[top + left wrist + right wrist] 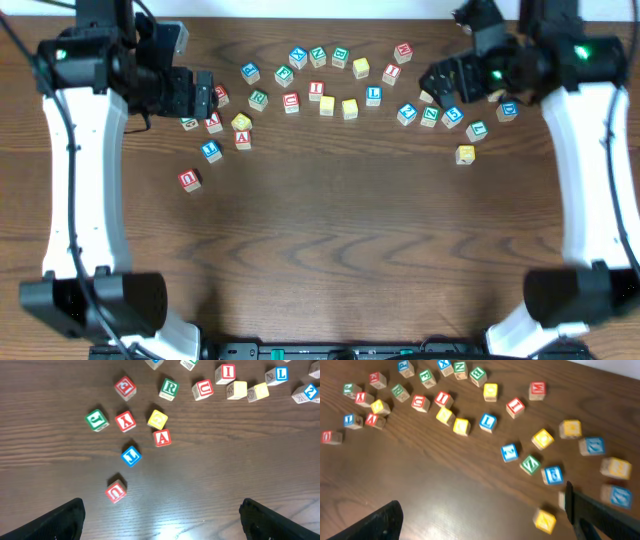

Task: Spell out CORL
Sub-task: 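Raise both arms and move grippers over the block arc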

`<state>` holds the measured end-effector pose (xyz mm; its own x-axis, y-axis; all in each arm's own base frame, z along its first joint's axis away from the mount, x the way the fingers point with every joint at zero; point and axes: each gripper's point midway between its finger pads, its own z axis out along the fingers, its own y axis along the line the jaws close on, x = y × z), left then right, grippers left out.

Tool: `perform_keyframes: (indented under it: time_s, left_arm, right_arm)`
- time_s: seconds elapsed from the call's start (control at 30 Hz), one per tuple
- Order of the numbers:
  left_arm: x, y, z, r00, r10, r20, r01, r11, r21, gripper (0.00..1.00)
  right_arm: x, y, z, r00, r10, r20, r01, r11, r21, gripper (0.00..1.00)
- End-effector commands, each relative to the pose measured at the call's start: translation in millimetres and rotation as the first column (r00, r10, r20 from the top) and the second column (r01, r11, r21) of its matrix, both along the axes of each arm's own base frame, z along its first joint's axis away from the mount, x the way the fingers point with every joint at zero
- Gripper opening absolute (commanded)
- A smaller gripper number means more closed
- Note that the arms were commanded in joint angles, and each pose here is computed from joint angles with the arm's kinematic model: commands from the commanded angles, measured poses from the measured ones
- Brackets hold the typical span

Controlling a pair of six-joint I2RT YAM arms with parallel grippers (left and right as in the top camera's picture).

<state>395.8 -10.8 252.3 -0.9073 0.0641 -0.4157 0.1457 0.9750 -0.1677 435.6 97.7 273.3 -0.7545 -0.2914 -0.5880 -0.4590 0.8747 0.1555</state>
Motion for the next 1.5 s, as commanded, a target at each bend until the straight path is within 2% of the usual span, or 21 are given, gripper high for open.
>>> perform_keyframes:
  time_s: [0.0,0.23,0.37,0.53,0.63,0.77,0.9,1.0,1.13,1.4,1.47]
  left_arm:
    - [9,-3,-10,1.000,-0.008,-0.030,0.007,0.999,-0.032,0.98]
    - [16,-2,-13,1.000,-0.007,-0.017,0.006,1.000,-0.028,0.97]
    - [22,-2,-11,1.000,-0.007,0.010,0.007,1.000,-0.030,0.98]
    - [22,-3,-10,0.997,0.076,-0.014,-0.076,0.995,-0.068,0.98]
    - [34,-2,-5,0.993,0.115,0.027,-0.112,0.990,-0.086,0.98]
    - [39,-1,-5,0.987,0.155,0.031,-0.151,0.983,-0.102,1.00]
    - [36,9,-16,0.972,0.237,-0.008,-0.236,0.969,-0.076,0.93]
    - [33,26,-23,0.932,0.361,-0.027,-0.362,0.932,-0.015,0.90]
    - [30,35,-26,0.902,0.431,-0.035,-0.431,0.902,0.014,0.88]
    - [29,23,-35,0.910,0.410,-0.068,-0.409,0.912,0.030,0.81]
    - [29,22,-45,0.888,0.451,-0.089,-0.446,0.892,0.065,0.81]
  right_arm:
    - [22,23,-14,0.998,0.053,-0.025,-0.053,0.999,-0.013,0.99]
    - [38,37,-65,0.994,0.050,-0.101,-0.064,0.989,-0.137,0.99]
    - [34,47,-80,0.987,0.060,-0.147,-0.081,0.987,-0.137,0.99]
    - [26,58,-83,0.981,0.089,-0.172,-0.111,0.987,-0.120,0.99]
    - [22,72,-80,0.975,0.131,-0.177,-0.144,0.988,-0.063,0.99]
    - [22,75,-80,0.975,0.138,-0.174,-0.150,0.987,-0.058,0.99]
    - [21,74,-81,0.975,0.128,-0.179,-0.142,0.988,-0.063,0.99]
    - [28,61,-84,0.981,-0.007,-0.192,-0.014,0.994,-0.106,0.99]
    - [35,41,-86,0.955,-0.224,-0.197,0.195,0.968,-0.156,0.96]
    - [38,30,-87,0.911,-0.361,-0.198,0.330,0.928,-0.172,0.95]
    - [38,23,-88,0.885,-0.424,-0.192,0.391,0.901,-0.190,0.94]
